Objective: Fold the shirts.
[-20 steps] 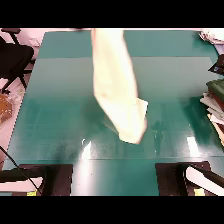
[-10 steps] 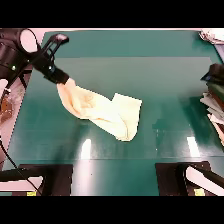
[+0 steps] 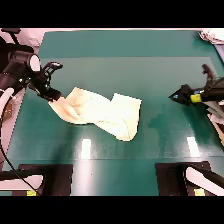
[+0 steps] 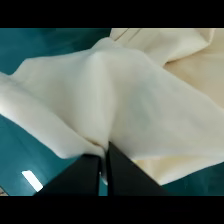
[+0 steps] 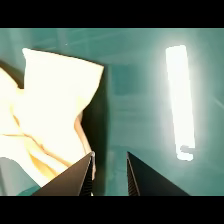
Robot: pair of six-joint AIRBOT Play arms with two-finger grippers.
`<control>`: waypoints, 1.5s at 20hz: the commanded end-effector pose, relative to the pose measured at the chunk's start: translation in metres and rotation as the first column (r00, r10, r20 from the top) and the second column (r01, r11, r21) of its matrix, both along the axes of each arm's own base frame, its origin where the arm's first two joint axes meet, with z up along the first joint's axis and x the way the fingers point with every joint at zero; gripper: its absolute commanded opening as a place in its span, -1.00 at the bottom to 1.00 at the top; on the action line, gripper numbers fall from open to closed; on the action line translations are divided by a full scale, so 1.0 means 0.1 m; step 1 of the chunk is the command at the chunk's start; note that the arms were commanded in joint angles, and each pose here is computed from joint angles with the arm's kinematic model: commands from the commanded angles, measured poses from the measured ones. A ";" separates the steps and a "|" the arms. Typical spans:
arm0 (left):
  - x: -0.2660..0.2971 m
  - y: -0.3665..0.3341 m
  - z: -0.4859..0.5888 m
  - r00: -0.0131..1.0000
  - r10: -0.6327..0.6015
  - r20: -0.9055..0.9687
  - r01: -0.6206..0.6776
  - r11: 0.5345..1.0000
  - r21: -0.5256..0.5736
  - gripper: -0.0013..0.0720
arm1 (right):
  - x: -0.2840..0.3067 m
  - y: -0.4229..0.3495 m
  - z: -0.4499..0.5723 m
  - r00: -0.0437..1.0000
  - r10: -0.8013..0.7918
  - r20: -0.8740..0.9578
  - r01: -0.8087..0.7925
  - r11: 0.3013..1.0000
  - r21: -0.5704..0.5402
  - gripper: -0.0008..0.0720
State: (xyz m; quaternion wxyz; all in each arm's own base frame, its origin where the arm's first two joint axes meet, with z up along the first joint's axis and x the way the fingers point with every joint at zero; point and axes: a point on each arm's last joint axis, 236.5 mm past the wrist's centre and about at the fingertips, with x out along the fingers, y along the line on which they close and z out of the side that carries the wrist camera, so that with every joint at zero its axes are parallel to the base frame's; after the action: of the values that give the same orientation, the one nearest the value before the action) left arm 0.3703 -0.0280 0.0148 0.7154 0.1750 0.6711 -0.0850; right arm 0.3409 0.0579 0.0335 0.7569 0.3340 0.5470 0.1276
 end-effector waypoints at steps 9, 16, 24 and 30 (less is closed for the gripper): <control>-0.31 0.24 -0.46 0.995 -0.030 -0.096 0.037 0.997 0.070 0.97 | -0.20 0.87 -0.52 0.996 0.089 -0.001 -0.089 0.996 0.023 -0.24; -0.17 0.87 0.57 0.925 0.242 0.292 -0.228 0.970 -0.080 0.95 | -0.19 0.69 -0.52 0.998 0.048 -0.027 -0.047 0.998 0.037 -0.24; 0.24 -0.34 0.48 0.926 -0.070 0.371 0.248 0.853 -0.458 0.95 | -0.14 0.51 -0.50 0.999 -0.006 -0.033 0.007 0.999 0.050 -0.24; 0.42 -1.09 0.28 0.698 -0.508 0.505 0.669 0.715 -0.205 0.95 | -0.19 0.54 -0.50 0.999 0.012 -0.048 -0.009 0.998 0.060 -0.25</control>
State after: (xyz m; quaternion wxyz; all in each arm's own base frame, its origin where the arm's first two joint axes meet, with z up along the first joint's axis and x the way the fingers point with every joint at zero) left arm 0.3985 -0.1037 0.0448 0.8057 0.1630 0.4505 -0.3484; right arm 0.3248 0.1110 -0.0165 0.7369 0.3560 0.5583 0.1362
